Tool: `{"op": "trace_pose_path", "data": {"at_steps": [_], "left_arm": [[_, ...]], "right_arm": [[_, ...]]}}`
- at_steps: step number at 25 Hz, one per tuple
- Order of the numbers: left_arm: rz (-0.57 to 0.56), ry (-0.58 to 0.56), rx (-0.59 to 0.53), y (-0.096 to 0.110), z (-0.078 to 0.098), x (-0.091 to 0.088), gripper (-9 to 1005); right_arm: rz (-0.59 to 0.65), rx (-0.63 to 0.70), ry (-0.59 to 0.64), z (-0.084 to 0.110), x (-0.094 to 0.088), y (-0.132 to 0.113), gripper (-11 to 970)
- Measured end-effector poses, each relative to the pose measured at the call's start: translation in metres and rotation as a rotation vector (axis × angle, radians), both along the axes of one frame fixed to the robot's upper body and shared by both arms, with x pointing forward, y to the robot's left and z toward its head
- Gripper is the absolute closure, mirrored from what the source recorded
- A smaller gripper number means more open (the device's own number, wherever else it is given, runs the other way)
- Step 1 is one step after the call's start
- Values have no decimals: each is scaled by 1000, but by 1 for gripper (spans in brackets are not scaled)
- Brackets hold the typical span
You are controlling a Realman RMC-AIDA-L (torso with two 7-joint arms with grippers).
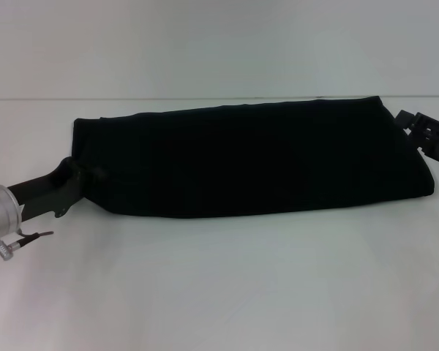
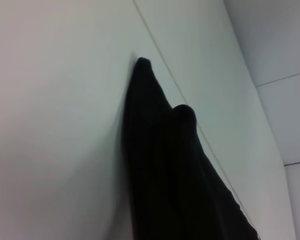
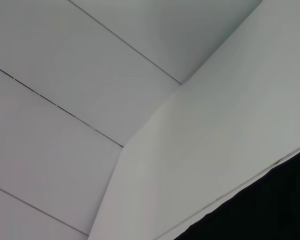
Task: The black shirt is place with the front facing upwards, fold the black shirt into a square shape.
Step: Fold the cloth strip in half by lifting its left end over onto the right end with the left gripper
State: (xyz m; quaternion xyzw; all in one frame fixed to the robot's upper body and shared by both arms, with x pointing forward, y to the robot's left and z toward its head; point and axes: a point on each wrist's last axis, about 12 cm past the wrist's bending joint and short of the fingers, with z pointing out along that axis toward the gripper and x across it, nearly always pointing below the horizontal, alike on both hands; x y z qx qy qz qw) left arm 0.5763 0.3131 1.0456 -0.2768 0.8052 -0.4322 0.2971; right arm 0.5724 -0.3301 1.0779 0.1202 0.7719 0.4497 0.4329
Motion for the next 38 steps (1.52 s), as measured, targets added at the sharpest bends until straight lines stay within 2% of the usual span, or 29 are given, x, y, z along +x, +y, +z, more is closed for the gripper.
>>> {"op": "trace_pose_path", "data": {"at_steps": [3, 6, 12, 20, 23, 26, 31, 35, 38], "left_arm": [[1, -4, 3, 0, 0, 0, 770], [8, -16, 17, 4, 2, 0, 965], [95, -35, 53, 29, 3, -8, 969], [247, -22, 77, 65, -5, -29, 970], [286, -13, 88, 71, -8, -34, 969], [273, -21, 92, 71, -6, -34, 969], [182, -100, 56, 65, 15, -28, 968], [69, -235, 1, 51, 49, -18, 968], [-43, -317, 3, 32, 76, -6, 967]], "right_arm": [[-2, 1, 0, 0, 0, 0, 229], [-3, 3, 1, 0, 0, -1, 230], [-18, 7, 0, 0, -1, -4, 230], [-46, 17, 6, -2, -3, -9, 230], [-50, 17, 6, -2, -3, -11, 230], [-52, 17, 7, -3, -4, -11, 230], [-52, 23, 16, -5, -5, -10, 230], [-52, 25, 18, -5, -6, -10, 230], [-50, 27, 18, -6, -6, -10, 230]]}}
